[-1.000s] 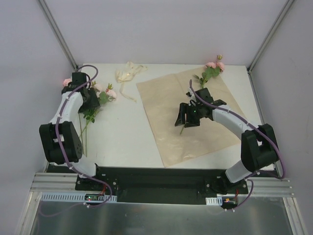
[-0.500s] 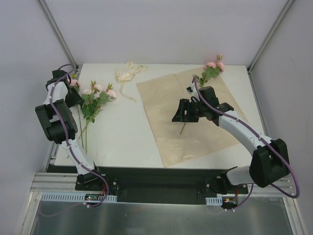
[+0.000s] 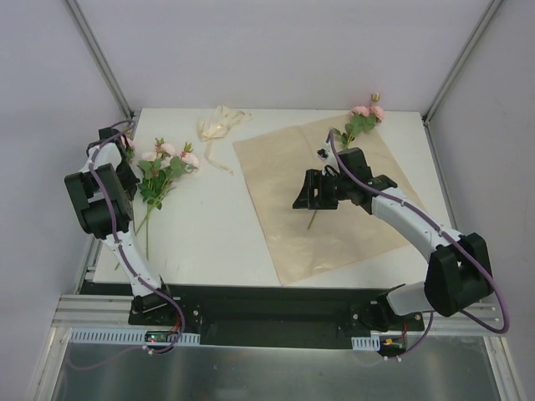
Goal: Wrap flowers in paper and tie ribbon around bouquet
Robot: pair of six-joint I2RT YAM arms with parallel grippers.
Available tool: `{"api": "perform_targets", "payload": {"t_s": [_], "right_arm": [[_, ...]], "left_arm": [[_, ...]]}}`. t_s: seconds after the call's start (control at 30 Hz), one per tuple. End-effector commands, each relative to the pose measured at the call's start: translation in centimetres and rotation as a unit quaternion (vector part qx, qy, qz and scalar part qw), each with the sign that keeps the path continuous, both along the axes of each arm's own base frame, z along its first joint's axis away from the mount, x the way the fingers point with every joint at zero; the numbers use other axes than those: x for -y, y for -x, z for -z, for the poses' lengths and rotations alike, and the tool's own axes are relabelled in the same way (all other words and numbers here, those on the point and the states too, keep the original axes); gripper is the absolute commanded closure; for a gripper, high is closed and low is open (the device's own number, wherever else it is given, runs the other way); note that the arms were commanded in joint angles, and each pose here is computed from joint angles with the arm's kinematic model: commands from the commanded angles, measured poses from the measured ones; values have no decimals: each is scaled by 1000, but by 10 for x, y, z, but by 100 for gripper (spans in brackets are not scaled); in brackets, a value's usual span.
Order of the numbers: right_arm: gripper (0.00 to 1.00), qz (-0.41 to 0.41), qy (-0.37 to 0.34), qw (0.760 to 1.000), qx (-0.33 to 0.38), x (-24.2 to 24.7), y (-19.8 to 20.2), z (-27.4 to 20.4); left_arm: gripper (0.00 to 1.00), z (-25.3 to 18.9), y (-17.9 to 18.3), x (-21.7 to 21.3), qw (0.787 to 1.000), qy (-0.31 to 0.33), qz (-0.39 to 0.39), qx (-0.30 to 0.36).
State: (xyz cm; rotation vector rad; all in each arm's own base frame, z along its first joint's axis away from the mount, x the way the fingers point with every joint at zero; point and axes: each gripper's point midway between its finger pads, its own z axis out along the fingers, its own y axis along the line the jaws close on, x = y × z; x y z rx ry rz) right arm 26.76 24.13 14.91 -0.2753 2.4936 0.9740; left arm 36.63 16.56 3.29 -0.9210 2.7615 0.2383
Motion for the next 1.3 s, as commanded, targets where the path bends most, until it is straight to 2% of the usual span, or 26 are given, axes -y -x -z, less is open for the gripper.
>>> {"api": "perform_targets", "payload": {"t_s": [0.0,0.17,0.23,0.33,0.4,0.43,0.53,0.57,0.6,0.67,0.7,0.73,0.77,0.8,0.83,0.87,1.0,1.03,1.1,1.27], "right_arm": [[34,-5,-5,1000,1,-5,-4,3],[35,-4,4,1000,-10,-5,-5,12],[35,-2,15,1000,-12,-2,-6,16],[35,2,32,999,-12,2,-10,22],[35,2,39,999,-11,3,-13,24],[36,-1,41,999,-13,2,-14,24],[36,-11,32,999,-12,-2,-13,20],[36,-11,31,999,-10,-2,-14,18],[36,-10,31,999,-10,-3,-15,15],[37,-9,35,999,-10,-2,-15,12],[36,-8,33,999,-9,-2,-15,10],[36,-7,32,999,-10,-2,-15,9],[36,-7,27,1000,-12,-4,-14,7],[36,-6,24,1000,-10,-4,-13,4],[36,-5,23,1000,-9,-3,-12,2],[36,0,22,1000,-7,-3,-13,1],[36,5,17,1000,13,-1,-11,-9],[36,6,17,1000,18,0,-12,-11],[36,8,17,1000,23,0,-13,-13],[36,-14,8,1000,17,-5,-12,-15]], "left_arm": [[100,-32,8,-9,996,-85,9,8],[100,-79,14,-13,980,-196,-10,35],[100,-105,21,-19,962,-268,-34,36],[100,-164,36,-13,932,-344,-71,84],[100,-186,35,3,931,-335,-65,127],[100,-202,32,27,938,-295,-43,177],[100,-221,26,75,947,-178,4,266],[100,-231,28,92,942,-137,20,306],[100,-233,28,98,939,-128,33,319],[100,-224,27,99,942,-119,68,307],[95,-217,29,91,946,-132,74,286],[72,-203,26,85,954,-125,68,264],[57,-193,24,84,959,-103,68,256],[35,-183,23,72,964,-74,52,250],[33,-157,16,67,974,-49,49,218],[32,-152,11,61,976,-34,54,209],[31,-97,9,22,991,-27,34,125],[33,-73,9,18,995,-7,28,98],[36,-63,3,9,995,12,19,94],[36,-41,3,-15,998,-20,25,48]]}}
